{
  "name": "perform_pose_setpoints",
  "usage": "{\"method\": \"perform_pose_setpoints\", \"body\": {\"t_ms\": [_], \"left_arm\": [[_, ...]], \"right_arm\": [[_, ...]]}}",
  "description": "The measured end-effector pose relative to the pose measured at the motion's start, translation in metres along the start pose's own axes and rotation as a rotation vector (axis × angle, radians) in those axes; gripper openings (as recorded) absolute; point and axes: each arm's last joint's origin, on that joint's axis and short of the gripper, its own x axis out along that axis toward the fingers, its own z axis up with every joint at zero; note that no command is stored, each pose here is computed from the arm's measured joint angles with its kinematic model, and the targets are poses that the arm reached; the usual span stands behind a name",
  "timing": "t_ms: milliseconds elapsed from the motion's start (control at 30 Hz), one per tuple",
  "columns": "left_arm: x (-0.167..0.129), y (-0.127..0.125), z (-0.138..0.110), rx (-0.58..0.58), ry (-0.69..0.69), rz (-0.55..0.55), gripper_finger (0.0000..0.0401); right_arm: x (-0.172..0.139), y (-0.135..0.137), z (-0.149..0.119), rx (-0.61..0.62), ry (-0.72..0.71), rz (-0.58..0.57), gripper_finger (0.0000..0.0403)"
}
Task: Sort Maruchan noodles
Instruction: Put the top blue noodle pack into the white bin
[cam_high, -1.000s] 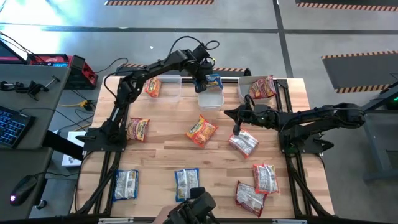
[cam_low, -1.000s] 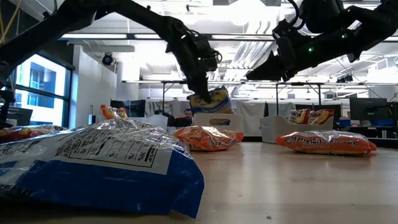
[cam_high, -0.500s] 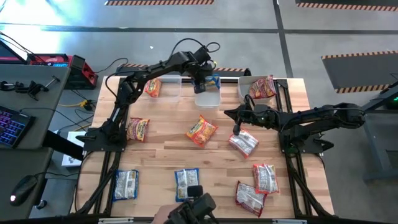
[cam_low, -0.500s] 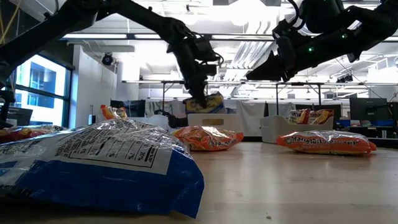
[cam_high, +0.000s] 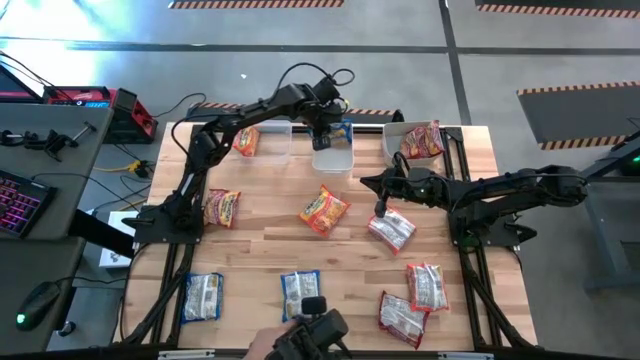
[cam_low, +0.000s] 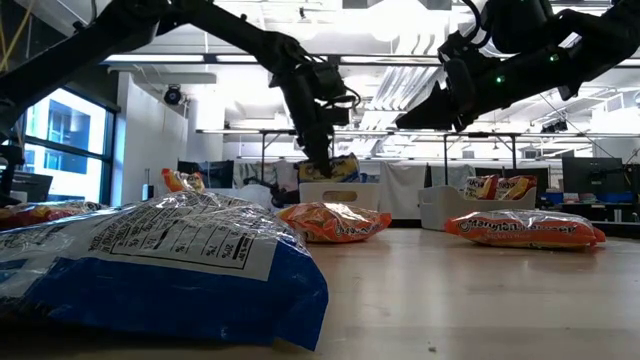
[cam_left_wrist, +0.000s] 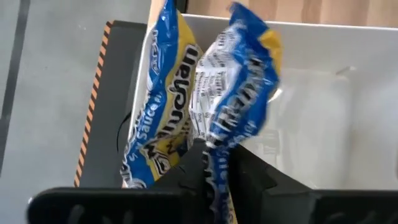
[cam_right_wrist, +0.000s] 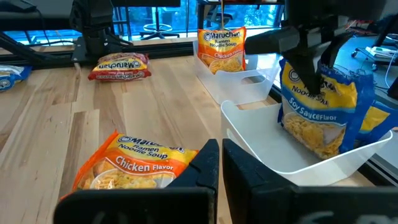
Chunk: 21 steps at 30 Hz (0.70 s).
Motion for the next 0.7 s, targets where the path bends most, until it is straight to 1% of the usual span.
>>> {"method": "perform_pose_setpoints", "body": {"t_ms": [167, 300, 400, 567, 700], "left_arm": [[0.004, 0.0, 0.0, 0.009, 0.0, 0.004, 0.0092], [0.006, 0.0, 0.001, 0.011, -0.01, 0.004, 0.012], [0.006, -0.002, 0.004, 0.013, -0.044, -0.029, 0.0125], [0.006, -0.007, 0.009, 0.017, -0.074, -0.024, 0.013], [0.003, -0.011, 0.012, 0.07, -0.051, 0.033, 0.014]], "right_arm": [[0.0, 0.0, 0.0, 0.007, 0.0, 0.004, 0.0003], [0.0, 0.0, 0.0, 0.008, 0.0, 0.005, 0.0003], [0.0, 0.0, 0.0, 0.007, 0.0, 0.006, 0.0003], [0.0, 0.0, 0.0, 0.007, 0.0, 0.006, 0.0003], [0.0, 0.0, 0.0, 0.007, 0.001, 0.006, 0.0003]]}}
